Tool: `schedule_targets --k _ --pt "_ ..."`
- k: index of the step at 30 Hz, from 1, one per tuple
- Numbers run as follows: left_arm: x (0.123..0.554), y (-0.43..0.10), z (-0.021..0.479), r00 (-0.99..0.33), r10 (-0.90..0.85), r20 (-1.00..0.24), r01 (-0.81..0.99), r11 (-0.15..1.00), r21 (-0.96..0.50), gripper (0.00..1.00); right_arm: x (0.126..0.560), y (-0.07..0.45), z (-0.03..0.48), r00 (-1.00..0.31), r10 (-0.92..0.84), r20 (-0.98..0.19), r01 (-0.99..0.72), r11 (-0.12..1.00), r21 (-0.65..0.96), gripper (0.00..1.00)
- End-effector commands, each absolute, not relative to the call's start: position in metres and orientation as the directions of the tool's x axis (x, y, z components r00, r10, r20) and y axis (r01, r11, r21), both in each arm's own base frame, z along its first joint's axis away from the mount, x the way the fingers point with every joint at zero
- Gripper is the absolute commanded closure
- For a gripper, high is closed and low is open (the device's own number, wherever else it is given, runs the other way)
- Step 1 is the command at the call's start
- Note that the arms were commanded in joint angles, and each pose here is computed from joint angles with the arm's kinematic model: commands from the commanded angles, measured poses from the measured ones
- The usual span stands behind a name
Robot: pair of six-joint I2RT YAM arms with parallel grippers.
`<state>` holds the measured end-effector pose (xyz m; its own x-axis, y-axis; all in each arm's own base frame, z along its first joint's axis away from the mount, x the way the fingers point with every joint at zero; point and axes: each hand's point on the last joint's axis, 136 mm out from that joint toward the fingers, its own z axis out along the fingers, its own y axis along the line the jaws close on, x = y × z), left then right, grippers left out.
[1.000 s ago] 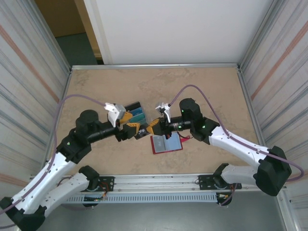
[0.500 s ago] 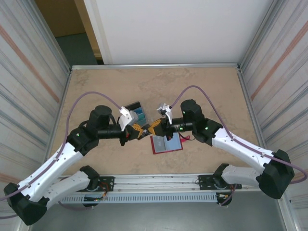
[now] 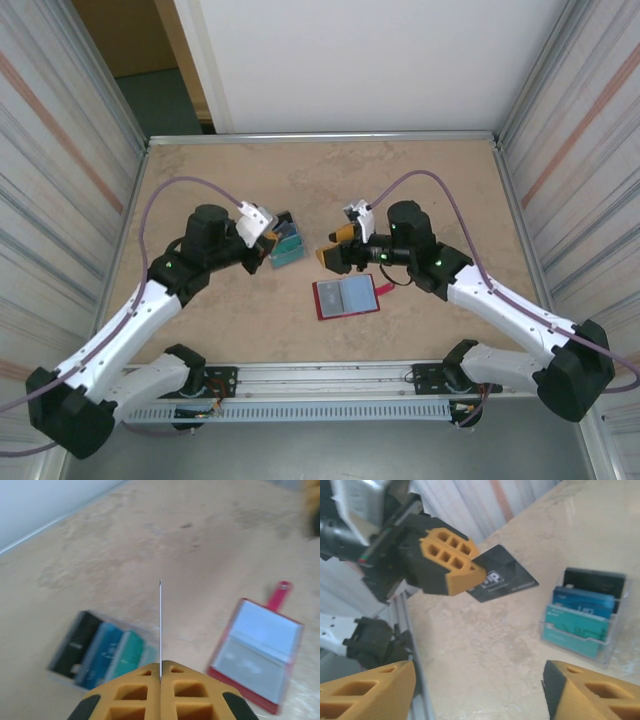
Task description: Take the credit cards out of the card holder
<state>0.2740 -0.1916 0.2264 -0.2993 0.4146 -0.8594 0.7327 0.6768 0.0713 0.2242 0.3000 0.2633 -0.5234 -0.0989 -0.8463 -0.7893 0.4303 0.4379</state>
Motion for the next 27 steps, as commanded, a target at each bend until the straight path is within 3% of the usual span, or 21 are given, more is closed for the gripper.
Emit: schedule_targets --k 1,4,14,27 --pt "0.304 -0.182 0.225 -0.211 0.468 -0.858 0.712 0.675 0.193 1.00 0.238 0.288 0.267 -0.532 -0.041 -0.846 -0.734 0.520 0.437 0.12" --pt "0.323 -0.181 0.217 -0.170 0.535 -0.828 0.724 0.637 0.263 1.00 0.244 0.283 0.264 -0.538 -0.029 -0.843 -0.705 0.564 0.430 0.00" --pt "0.357 -0.189 0.186 -0.055 0.670 -0.740 0.806 0.467 0.363 1.00 0.265 0.261 0.253 -0.564 0.048 -0.824 -0.570 0.700 0.430 0.01" --pt "0.385 -0.183 0.150 -0.070 0.678 -0.732 0.862 0.410 0.297 1.00 0.271 0.244 0.245 -0.574 0.084 -0.814 -0.487 0.764 0.423 0.01"
